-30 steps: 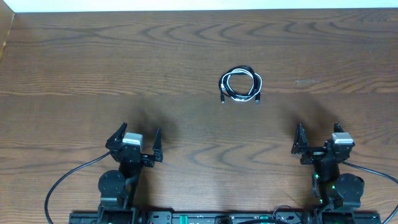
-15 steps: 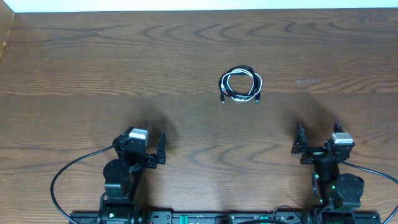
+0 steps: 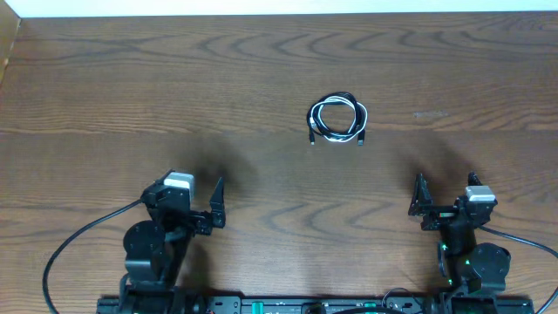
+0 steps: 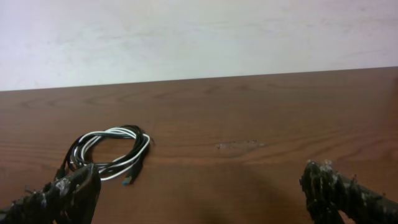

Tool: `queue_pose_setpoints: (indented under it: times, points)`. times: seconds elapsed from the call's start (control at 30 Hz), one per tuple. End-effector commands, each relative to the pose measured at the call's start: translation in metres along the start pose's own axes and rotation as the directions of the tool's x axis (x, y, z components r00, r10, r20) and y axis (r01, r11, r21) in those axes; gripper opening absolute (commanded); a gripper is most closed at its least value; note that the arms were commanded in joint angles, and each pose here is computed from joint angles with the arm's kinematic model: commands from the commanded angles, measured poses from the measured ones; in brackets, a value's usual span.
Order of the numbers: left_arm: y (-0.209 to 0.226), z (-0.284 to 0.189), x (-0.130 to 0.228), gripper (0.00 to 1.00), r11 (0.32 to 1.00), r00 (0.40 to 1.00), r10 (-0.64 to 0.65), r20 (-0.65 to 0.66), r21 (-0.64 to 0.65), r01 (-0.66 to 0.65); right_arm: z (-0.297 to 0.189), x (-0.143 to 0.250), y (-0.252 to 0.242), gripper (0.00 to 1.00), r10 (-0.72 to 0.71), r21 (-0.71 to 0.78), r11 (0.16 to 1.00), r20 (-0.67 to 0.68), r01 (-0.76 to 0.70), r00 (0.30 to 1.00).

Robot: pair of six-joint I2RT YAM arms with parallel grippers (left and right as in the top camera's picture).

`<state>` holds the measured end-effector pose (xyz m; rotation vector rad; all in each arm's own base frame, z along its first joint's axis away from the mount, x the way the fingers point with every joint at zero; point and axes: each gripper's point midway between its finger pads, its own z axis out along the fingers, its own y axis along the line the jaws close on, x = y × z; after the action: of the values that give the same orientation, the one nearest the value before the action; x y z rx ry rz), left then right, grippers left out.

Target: Untangle cables

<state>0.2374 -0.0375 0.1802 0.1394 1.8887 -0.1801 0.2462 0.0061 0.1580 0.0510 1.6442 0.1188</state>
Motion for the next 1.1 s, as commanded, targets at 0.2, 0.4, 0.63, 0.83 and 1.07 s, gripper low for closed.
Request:
queue_pose_setpoints:
  times: [0.2,0.4,0.63,0.83,1.07]
  points:
    - [-0.004,-0.042,-0.043,0.98,1.0,1.0,-0.011,-0.012,-0.012,0.011,0.0,0.001,-0.003,0.99,0.015,0.017,1.0,0.002,-0.015,1.0]
    - [-0.007,-0.058,-0.048,0.98,1.0,0.999,-0.018,-0.045,-0.009,0.018,-0.001,-0.011,0.014,0.99,0.02,-0.084,0.996,0.043,-0.016,0.999]
    - [-0.023,-0.062,-0.04,0.98,0.996,0.996,-0.025,-0.088,0.079,0.032,-0.016,-0.051,0.048,0.99,0.01,-0.255,0.967,0.104,0.017,0.995]
    - [-0.022,-0.081,-0.075,0.98,0.998,1.0,0.03,0.006,0.059,-0.031,-0.046,-0.096,0.054,0.99,0.011,-0.249,0.969,0.077,0.008,0.997]
    - [-0.022,-0.089,-0.076,0.98,0.998,0.999,0.033,-0.008,0.051,-0.033,-0.084,-0.143,0.062,0.99,0.013,-0.246,0.969,0.049,-0.001,0.999]
